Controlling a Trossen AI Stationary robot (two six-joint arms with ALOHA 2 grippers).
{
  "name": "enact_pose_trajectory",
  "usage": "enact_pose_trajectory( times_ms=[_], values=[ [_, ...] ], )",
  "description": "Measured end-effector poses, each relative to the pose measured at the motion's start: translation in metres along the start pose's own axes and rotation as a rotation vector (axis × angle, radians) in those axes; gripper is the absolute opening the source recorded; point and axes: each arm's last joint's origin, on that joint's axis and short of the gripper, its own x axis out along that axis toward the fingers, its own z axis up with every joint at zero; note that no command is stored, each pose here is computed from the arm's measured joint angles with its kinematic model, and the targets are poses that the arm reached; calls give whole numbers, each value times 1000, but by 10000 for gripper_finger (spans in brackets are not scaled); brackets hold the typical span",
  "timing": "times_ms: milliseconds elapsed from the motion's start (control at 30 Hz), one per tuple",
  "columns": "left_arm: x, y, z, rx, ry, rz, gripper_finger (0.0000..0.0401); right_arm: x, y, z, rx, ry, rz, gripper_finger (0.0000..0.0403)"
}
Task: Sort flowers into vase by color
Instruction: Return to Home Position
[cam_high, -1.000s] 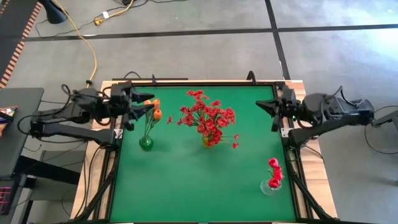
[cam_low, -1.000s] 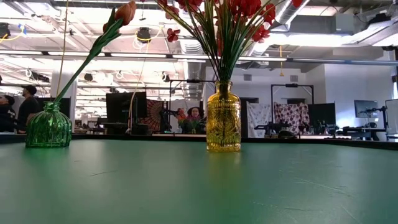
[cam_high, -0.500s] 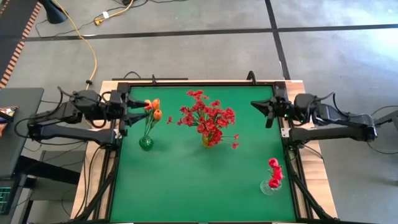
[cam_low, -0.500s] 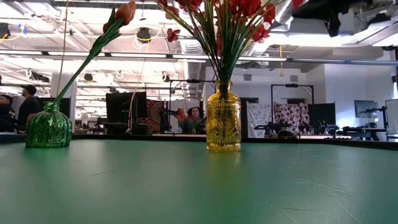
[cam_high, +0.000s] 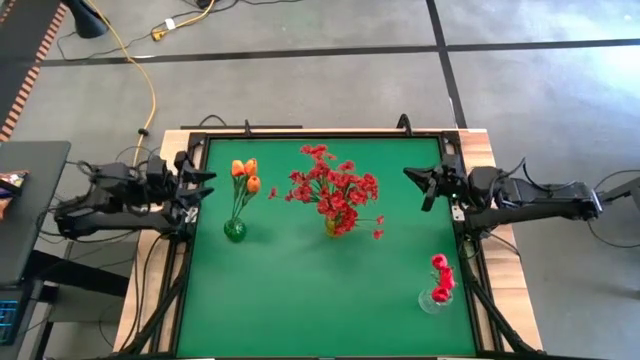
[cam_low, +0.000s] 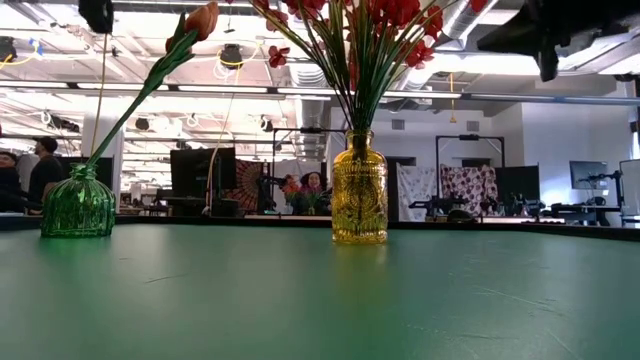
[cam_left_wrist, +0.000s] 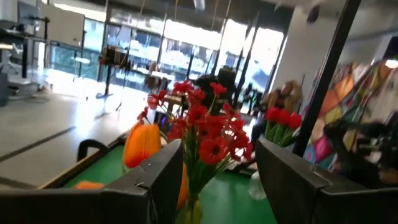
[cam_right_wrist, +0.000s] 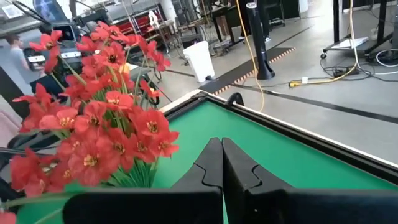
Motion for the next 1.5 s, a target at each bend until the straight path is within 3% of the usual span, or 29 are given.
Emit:
enact_pose_trajectory(
  times_ms=[200,467,767,933,1100,1500],
  values=[
    [-3,10,-38,-39,-106,-11,190,-13,-8,-2,-3,14,-4,20],
    [9,19,-81,-79,-62,-20,190,-19,-21,-24,11,4,4,20],
    [17,25,-111,-95,31,-45,190,-24,-33,-49,40,-7,34,20],
    [18,26,-118,-110,57,-82,190,-28,-39,-56,30,-10,34,20],
    [19,25,-123,-112,86,-121,190,-31,-42,-61,-60,-20,36,20],
    [19,26,-125,3,90,-101,190,-31,-44,-65,-97,-14,30,21]
  ],
)
